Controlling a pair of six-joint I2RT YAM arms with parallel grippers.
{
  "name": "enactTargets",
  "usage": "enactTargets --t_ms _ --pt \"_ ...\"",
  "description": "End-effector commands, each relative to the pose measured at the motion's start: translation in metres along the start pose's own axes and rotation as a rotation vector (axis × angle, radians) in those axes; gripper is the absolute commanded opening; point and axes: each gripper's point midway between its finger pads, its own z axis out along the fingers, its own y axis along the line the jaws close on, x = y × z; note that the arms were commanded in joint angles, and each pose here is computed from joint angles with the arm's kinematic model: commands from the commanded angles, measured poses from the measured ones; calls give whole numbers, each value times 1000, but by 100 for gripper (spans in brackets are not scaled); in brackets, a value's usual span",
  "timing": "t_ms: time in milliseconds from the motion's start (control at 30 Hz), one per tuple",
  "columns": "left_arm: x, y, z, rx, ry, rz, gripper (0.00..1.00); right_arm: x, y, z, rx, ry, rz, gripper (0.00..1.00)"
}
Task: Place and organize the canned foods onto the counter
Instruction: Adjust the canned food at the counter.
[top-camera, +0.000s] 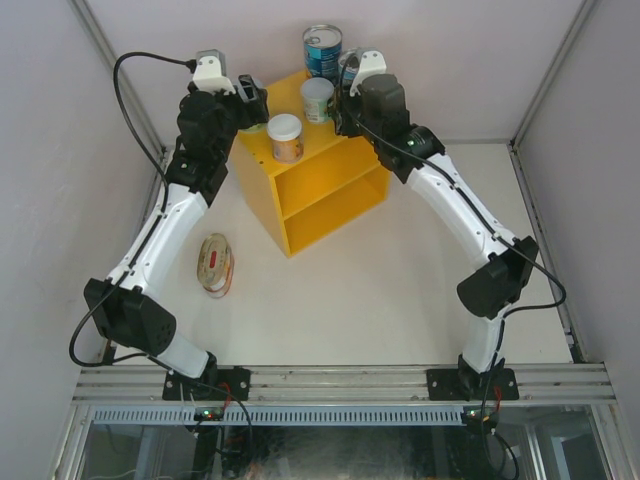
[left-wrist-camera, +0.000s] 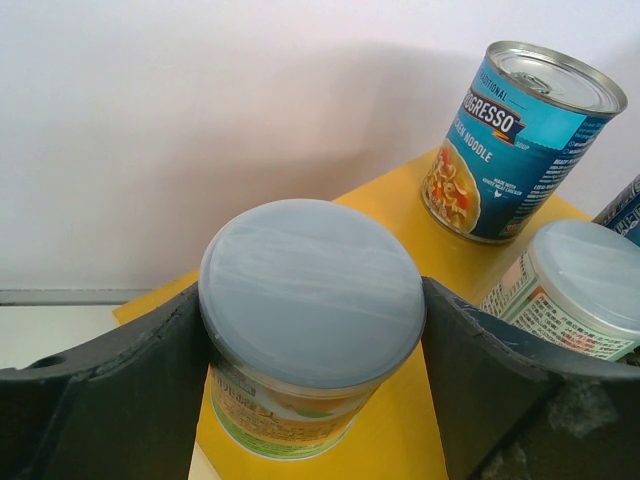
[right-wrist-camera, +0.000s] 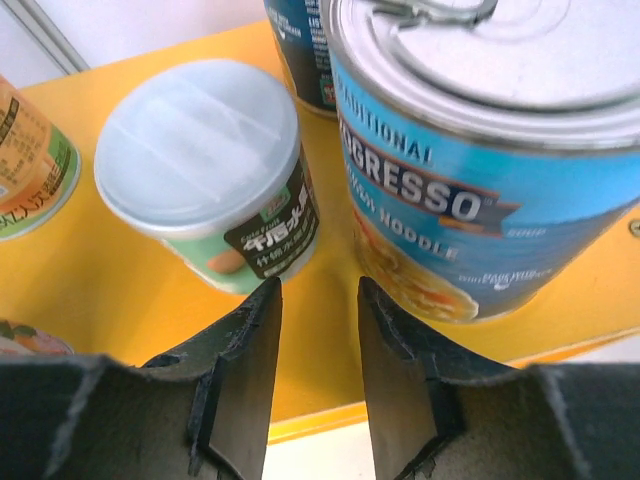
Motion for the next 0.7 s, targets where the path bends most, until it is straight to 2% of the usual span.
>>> enactTargets --t_ms 0,667 --pt "19 12 -9 -45 65 -9 63 -31 7 3 -37 -84 6 37" --pt "22 6 -13 -9 67 -31 63 -33 22 46 -65 -108 73 36"
